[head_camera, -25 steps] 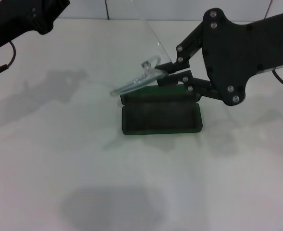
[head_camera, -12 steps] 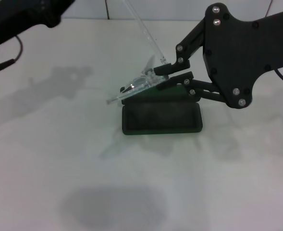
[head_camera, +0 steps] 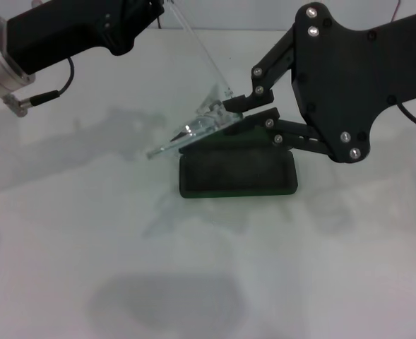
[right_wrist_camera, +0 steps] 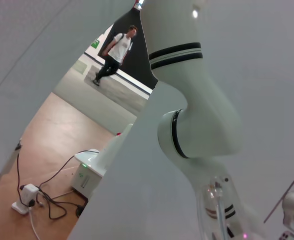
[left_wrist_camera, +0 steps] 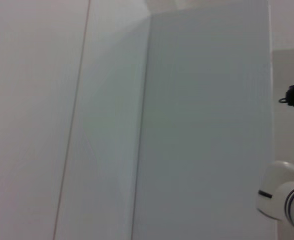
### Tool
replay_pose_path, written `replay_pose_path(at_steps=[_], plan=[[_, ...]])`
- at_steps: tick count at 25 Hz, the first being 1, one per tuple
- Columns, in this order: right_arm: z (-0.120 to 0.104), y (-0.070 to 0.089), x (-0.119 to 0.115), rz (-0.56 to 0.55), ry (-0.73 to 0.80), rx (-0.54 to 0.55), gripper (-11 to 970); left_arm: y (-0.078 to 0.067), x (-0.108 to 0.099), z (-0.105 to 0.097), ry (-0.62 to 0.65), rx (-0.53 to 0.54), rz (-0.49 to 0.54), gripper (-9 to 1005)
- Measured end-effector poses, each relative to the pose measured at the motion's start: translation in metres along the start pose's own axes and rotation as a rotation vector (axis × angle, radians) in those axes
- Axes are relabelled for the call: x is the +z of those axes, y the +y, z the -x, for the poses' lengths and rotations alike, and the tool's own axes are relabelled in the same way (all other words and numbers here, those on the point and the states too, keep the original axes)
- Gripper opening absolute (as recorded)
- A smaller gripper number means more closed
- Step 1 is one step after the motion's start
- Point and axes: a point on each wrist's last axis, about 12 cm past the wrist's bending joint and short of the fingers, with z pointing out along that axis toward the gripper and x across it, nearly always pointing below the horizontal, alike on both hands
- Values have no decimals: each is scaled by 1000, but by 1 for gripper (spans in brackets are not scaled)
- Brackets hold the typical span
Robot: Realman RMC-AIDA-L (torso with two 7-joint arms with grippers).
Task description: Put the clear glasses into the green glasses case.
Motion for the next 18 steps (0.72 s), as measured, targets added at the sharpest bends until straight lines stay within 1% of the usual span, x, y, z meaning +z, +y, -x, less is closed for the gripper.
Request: replay_pose_path(at_steps=[9,18], plan=[[-4,3,-3,-4,-6,23,51,-5,3,4,-36,-15,-70,54],[-5,2,-4,-16,-5,24,51,-9,9,-1,-13,-26,-128,54]])
